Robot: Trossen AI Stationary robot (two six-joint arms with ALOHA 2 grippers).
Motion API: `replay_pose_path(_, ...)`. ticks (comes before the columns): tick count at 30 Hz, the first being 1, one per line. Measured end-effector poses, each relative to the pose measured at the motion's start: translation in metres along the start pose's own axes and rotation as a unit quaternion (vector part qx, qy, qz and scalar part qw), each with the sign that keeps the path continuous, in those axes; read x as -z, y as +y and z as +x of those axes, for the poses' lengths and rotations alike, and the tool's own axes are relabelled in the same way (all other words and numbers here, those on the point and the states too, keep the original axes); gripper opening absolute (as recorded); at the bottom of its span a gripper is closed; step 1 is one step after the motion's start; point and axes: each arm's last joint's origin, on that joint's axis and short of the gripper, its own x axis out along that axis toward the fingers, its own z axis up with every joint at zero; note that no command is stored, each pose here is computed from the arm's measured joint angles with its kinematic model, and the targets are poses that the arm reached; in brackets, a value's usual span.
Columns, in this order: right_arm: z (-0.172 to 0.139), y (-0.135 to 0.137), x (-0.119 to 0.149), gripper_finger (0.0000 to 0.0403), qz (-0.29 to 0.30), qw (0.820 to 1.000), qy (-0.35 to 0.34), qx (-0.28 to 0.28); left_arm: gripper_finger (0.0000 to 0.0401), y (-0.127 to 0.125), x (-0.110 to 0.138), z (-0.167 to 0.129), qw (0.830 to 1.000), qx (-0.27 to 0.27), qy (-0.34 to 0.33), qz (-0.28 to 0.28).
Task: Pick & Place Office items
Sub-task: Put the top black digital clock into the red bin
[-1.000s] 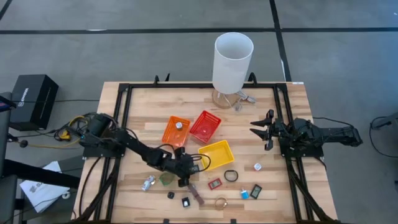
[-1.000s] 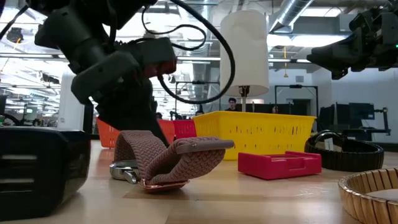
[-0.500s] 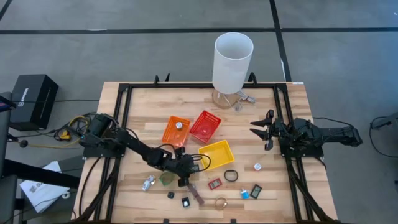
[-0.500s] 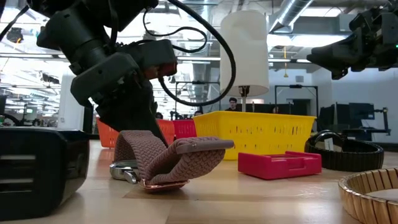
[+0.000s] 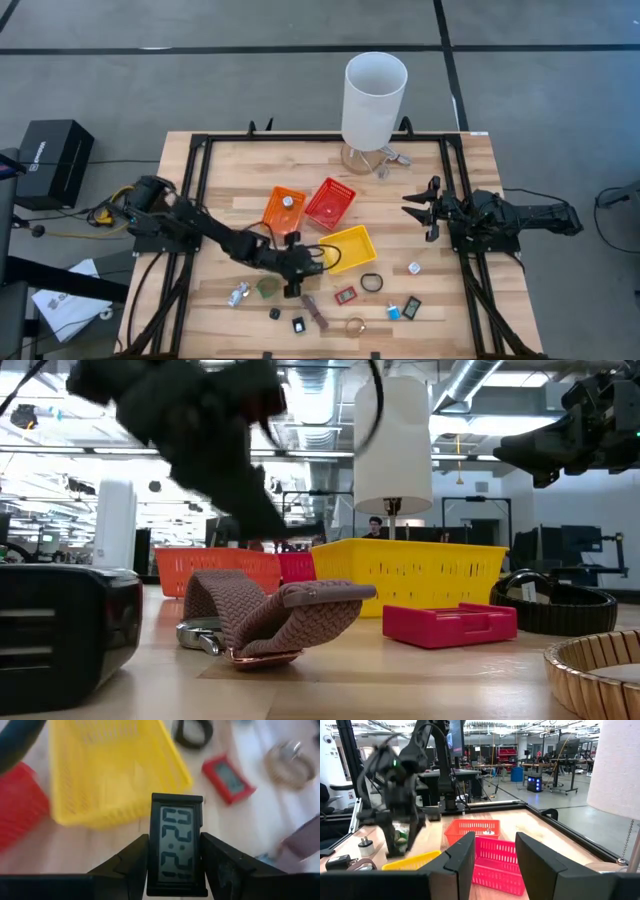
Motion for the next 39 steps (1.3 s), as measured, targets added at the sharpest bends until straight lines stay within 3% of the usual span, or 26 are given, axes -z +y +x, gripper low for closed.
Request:
replay_pose_path(5,0.0,0.0,0.0,0.0134,0.0,1.0,0.0,0.0,0.0156,0.025,-0.03,-0.032,0.996,-0.058,-0.073,0.008)
replay_pose_path(11,0.0,0.0,0.0,0.0134,0.0,1.0,0.0,0.0,0.0162,0.068,-0.049,-0.045,0.988,-0.117,-0.103,0.003)
replay_pose_path(14,0.0,0.0,0.0,0.0134,0.0,1.0,0.0,0.0,0.0162,0.091,-0.051,-0.041,0.984,-0.147,-0.096,-0.002)
replay_pose_path(24,0.0,0.0,0.0,0.0134,-0.001,1.0,0.0,0.0,0.0164,0.152,-0.034,0.004,0.986,-0.155,-0.055,-0.037)
replay_pose_path(32,0.0,0.0,0.0,0.0134,-0.001,1.0,0.0,0.0,0.0162,0.161,-0.012,0.038,0.989,-0.141,-0.015,-0.043)
replay_pose_path(39,0.0,0.0,0.0,0.0134,-0.001,1.0,0.0,0.0,0.0182,0.16,-0.005,0.047,0.991,-0.13,-0.002,-0.027)
